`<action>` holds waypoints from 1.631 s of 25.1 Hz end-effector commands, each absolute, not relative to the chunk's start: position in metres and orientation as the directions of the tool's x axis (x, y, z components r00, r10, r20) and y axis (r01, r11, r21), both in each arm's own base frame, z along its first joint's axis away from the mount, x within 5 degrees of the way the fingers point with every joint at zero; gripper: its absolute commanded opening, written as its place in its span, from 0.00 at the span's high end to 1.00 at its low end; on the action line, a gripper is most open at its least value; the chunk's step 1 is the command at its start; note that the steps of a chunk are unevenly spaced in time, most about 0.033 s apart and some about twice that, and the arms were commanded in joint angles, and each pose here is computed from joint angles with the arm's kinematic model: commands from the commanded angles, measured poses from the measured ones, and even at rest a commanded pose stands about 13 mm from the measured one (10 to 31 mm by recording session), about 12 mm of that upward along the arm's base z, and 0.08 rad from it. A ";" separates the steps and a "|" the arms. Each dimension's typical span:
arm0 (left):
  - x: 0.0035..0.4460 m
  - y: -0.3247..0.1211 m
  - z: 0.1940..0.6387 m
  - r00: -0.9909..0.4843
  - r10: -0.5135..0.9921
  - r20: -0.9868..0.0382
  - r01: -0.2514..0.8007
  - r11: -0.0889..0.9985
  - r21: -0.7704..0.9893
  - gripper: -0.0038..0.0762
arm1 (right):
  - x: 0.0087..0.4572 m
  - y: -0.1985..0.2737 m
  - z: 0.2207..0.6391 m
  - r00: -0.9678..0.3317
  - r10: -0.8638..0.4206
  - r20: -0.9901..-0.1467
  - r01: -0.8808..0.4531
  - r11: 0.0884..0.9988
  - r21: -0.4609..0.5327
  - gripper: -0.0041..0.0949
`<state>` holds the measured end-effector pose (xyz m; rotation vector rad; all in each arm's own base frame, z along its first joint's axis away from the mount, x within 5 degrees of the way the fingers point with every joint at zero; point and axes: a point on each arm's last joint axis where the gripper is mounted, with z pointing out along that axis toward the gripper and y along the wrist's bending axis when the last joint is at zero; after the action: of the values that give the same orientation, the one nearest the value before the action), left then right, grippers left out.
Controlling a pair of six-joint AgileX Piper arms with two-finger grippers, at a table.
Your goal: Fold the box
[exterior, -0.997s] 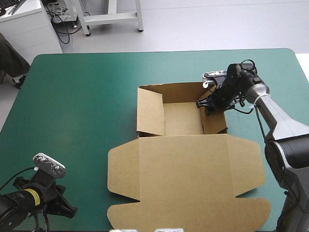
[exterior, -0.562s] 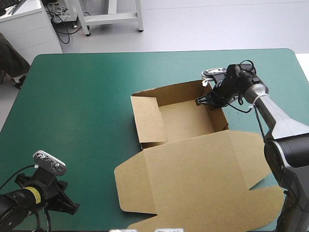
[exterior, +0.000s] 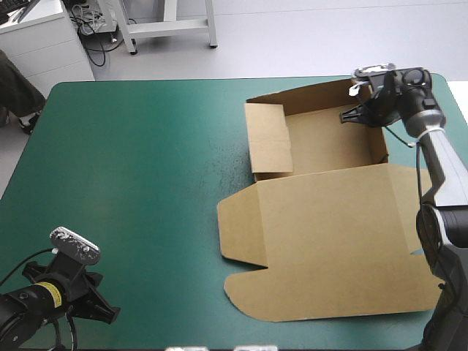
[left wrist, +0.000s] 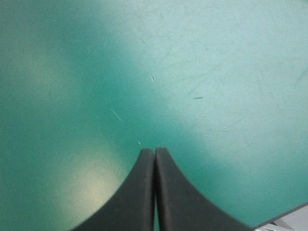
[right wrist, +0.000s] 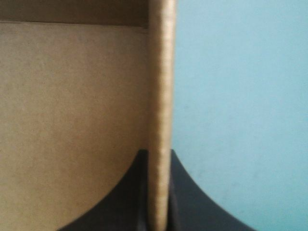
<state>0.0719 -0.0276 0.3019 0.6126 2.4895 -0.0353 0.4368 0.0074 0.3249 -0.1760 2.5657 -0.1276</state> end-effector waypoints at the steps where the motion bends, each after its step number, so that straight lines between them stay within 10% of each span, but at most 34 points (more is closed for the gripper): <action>1: 0.075 -0.028 0.310 -0.710 0.405 -0.576 0.423 0.900 0.110 0.99 | 0.427 -0.043 0.369 -0.757 -0.072 -0.649 0.036 0.988 -0.152 0.98; 15: 0.072 -0.024 0.308 -0.735 0.421 -0.531 0.414 0.899 0.140 0.99 | 0.380 -0.220 0.343 -0.725 0.346 -0.595 0.454 0.891 -0.035 0.96; 27: 0.072 -0.023 0.307 -0.740 0.423 -0.523 0.414 0.899 0.142 0.99 | 0.383 -0.227 0.334 -0.754 0.343 -0.561 0.446 0.893 -0.054 0.15; 36: 0.072 -0.023 0.307 -0.744 0.408 -0.529 0.402 0.906 0.133 0.99 | 0.372 -0.214 0.384 -0.764 0.310 -0.566 0.390 0.921 -0.021 0.17; 41: 0.074 -0.025 0.309 -0.731 0.397 -0.555 0.397 0.909 0.127 0.99 | 0.362 -0.194 0.415 -0.717 0.278 -0.639 0.315 0.947 0.058 0.40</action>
<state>0.0693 -0.0231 0.2998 0.5950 2.5380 0.0137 0.3838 -0.2130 0.3606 0.5026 2.5450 -0.0966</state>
